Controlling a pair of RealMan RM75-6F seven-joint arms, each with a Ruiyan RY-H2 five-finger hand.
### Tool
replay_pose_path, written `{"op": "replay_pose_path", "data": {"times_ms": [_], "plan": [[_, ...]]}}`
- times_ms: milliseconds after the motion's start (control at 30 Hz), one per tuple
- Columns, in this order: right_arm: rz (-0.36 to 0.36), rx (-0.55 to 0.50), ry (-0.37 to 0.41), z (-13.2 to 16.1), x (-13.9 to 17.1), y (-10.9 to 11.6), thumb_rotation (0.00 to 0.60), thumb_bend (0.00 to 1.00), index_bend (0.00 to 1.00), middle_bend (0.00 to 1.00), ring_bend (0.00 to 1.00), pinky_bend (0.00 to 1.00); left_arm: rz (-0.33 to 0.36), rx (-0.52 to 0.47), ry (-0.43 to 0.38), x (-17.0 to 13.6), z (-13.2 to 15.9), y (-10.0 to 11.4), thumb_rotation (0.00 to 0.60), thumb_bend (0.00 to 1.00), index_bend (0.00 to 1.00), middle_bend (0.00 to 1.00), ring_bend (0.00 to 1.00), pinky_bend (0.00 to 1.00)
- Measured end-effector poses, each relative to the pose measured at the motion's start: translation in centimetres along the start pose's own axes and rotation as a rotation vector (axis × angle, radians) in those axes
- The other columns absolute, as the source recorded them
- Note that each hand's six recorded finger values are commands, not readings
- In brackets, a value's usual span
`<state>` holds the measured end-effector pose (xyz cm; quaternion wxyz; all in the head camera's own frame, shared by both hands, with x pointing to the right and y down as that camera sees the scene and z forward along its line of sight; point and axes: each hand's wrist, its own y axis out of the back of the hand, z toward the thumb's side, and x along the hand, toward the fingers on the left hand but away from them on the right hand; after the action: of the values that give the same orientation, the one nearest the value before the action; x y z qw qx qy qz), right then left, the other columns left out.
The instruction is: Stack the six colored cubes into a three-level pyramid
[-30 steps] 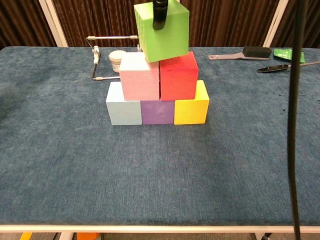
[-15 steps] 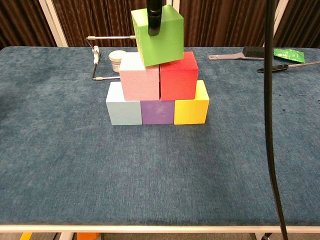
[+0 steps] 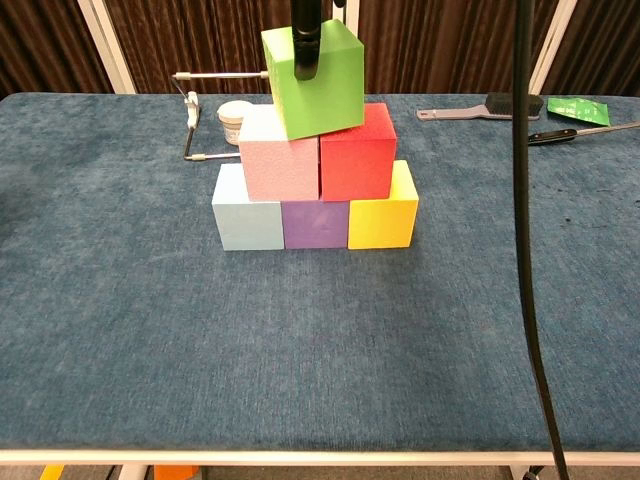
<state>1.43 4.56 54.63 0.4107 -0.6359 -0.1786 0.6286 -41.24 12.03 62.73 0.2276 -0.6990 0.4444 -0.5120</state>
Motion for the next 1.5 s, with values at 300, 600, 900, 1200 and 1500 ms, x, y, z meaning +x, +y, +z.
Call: {"op": "replay_pose_path", "data": {"times_ms": [300, 600, 900, 1200, 1500], "plan": [[0.002, -0.009, 0.013, 0.0, -0.1, 0.0, 0.6, 0.1, 0.0, 0.48, 0.18, 0.0, -0.003, 0.001, 0.004, 0.1, 0.0, 0.0, 0.6, 0.03, 0.08, 0.11, 0.0, 0.14], [0.005, -0.011, 0.021, -0.1, 0.0, -0.1, 0.6, 0.1, 0.0, 0.35, 0.13, 0.0, -0.006, -0.002, 0.005, 0.0, -0.1, -0.2, 0.6, 0.03, 0.08, 0.11, 0.0, 0.14], [0.01, -0.024, 0.027, -0.4, -0.1, -0.2, 0.6, 0.1, 0.0, 0.25, 0.1, 0.0, -0.008, 0.001, 0.005, 0.0, 0.0, -0.2, 0.6, 0.03, 0.08, 0.11, 0.0, 0.14], [0.009, -0.035, 0.045, -0.3, -0.1, -0.3, 0.6, 0.09, 0.0, 0.2, 0.08, 0.0, -0.012, 0.004, 0.007, 0.1, 0.0, -0.3, 0.6, 0.03, 0.08, 0.11, 0.0, 0.14], [-0.011, -0.066, 0.119, -0.9, 0.8, 1.3, 0.6, 0.08, 0.0, 0.12, 0.0, 0.0, -0.013, -0.004, 0.007, 0.0, 0.0, -0.2, 0.6, 0.03, 0.08, 0.11, 0.0, 0.14]]}}
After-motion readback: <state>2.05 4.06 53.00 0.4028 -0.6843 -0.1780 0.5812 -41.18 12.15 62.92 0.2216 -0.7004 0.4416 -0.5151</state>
